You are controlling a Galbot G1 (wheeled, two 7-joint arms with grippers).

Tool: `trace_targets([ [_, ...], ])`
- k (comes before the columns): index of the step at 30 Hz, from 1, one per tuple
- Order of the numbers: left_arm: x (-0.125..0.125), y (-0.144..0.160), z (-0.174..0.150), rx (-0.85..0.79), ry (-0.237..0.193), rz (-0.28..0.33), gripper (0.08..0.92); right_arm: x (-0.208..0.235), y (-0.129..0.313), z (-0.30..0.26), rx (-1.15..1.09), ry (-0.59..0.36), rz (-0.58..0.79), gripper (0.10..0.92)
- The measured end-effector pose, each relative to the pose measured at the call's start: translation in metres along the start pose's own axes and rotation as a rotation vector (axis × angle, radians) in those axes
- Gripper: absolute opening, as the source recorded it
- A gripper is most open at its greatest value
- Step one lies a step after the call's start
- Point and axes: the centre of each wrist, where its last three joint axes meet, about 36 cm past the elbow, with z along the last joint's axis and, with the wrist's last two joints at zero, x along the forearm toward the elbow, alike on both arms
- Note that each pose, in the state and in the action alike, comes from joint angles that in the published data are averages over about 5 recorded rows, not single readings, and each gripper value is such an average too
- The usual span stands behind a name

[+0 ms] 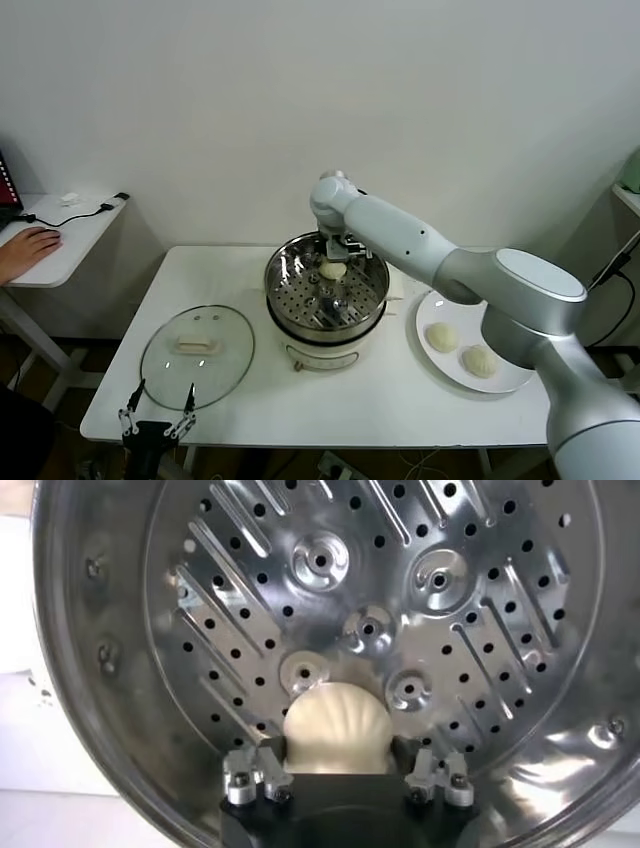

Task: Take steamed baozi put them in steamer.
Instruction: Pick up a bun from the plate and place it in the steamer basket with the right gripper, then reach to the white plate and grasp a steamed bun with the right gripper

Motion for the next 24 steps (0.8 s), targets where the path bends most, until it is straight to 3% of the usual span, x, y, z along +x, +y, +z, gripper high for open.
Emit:
trace_targets([
  [12,0.004,-0.001,-0.004,-0.003,-0.005,0.001,0.823,0.056,0.031,0.017,-0.035,0.007,0.073,0.823],
  [18,0.007,-0.002,-0.008,-0.003,-0.011,0.008,0.823,0.096,0.091,0.020,-0.171,-0.013,0.180,0.823],
  [24,0.007,-0.003,-0.012,-0.002,-0.021,0.011,0.823,0.120,0.174,0.007,-0.539,-0.016,0.312,0.823],
])
